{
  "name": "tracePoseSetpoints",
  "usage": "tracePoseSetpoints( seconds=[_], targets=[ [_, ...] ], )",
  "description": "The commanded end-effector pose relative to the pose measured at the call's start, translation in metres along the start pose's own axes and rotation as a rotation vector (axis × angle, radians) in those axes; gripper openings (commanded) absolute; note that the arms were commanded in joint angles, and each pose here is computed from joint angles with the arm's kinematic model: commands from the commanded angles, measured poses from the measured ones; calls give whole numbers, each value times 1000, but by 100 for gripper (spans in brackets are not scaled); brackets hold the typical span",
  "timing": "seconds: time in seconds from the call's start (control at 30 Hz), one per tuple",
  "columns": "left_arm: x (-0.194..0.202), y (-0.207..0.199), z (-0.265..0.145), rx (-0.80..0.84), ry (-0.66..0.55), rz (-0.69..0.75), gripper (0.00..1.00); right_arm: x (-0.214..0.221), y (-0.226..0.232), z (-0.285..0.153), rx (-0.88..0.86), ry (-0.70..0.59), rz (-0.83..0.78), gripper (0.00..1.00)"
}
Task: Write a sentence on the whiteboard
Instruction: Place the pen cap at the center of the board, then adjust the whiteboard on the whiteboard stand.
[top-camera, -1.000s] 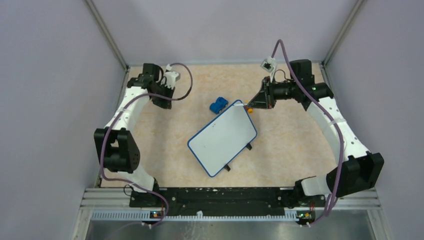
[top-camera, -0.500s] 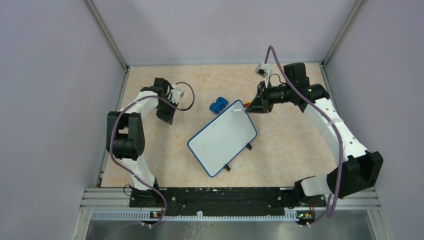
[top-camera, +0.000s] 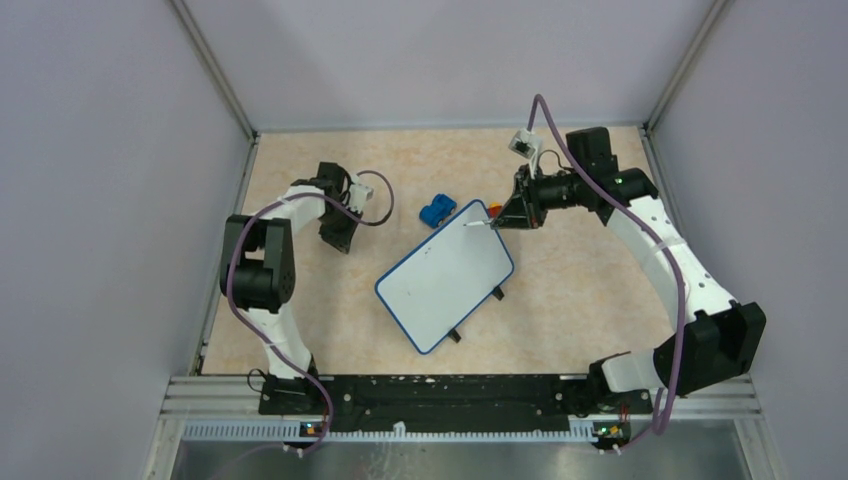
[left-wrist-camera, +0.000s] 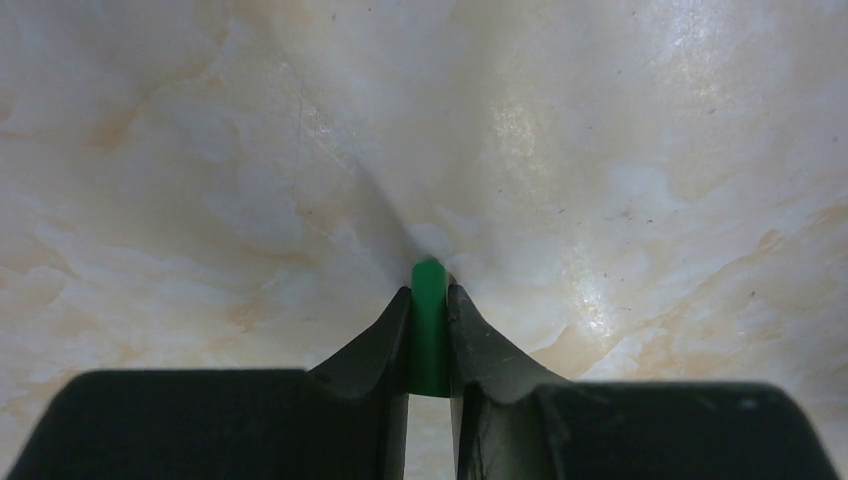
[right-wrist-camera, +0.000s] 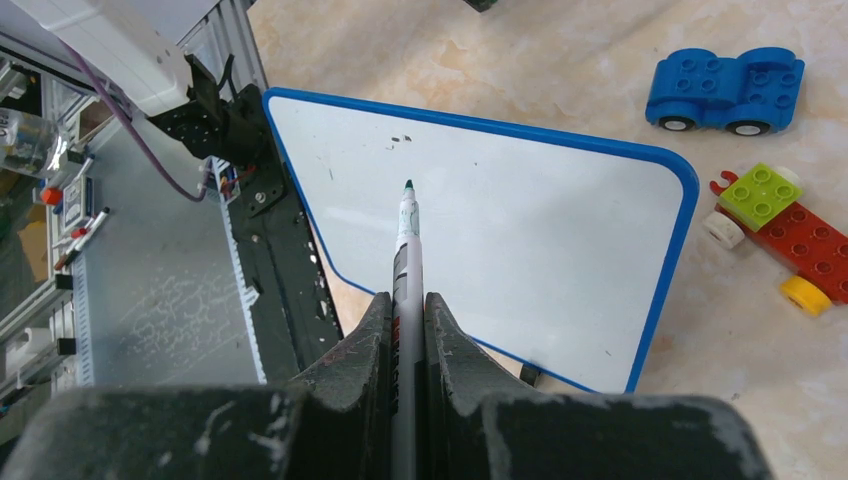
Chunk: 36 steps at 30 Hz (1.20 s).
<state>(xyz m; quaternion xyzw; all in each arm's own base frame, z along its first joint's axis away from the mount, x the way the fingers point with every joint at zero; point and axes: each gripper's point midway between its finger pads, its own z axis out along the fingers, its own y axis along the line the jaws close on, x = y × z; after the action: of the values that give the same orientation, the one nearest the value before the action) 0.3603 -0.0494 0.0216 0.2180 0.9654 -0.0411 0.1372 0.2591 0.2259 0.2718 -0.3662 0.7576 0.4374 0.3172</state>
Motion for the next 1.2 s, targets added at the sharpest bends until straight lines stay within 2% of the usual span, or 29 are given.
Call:
tracePoseSetpoints(
  seconds=[0.0, 0.23, 0.43, 0.63, 0.77, 0.9, 1.0, 1.1, 1.17],
  targets=[
    [-3, 0, 4, -8, -9, -10, 24, -5, 5, -2, -9, -10, -50, 0],
    [-4, -1, 0, -2, -3, -11, 34, -8, 8, -4, -12, -12, -61, 0],
    [-14, -2, -14, 3, -27, -14, 38, -8, 9, -5, -13, -10, -69, 0],
    [-51, -11, -65, 57, -168, -23, 56, -7, 13, -5, -34, -8, -100, 0],
    [-83, -30, -118, 161, -330, 7, 63, -6, 19, -1, -41, 2, -172, 0],
    [-102, -68, -172, 347, -491, 75, 70, 2, 25, 9, -38, 35, -271, 0],
    [-102, -107, -205, 558, -586, 160, 70, 7, 32, 14, -49, 44, -323, 0],
    [-95, -139, -224, 737, -626, 208, 70, 7, 42, 11, -92, 34, -346, 0],
    [-94, -153, -222, 781, -607, 218, 69, 6, 50, 8, -118, 31, -361, 0]
  ],
)
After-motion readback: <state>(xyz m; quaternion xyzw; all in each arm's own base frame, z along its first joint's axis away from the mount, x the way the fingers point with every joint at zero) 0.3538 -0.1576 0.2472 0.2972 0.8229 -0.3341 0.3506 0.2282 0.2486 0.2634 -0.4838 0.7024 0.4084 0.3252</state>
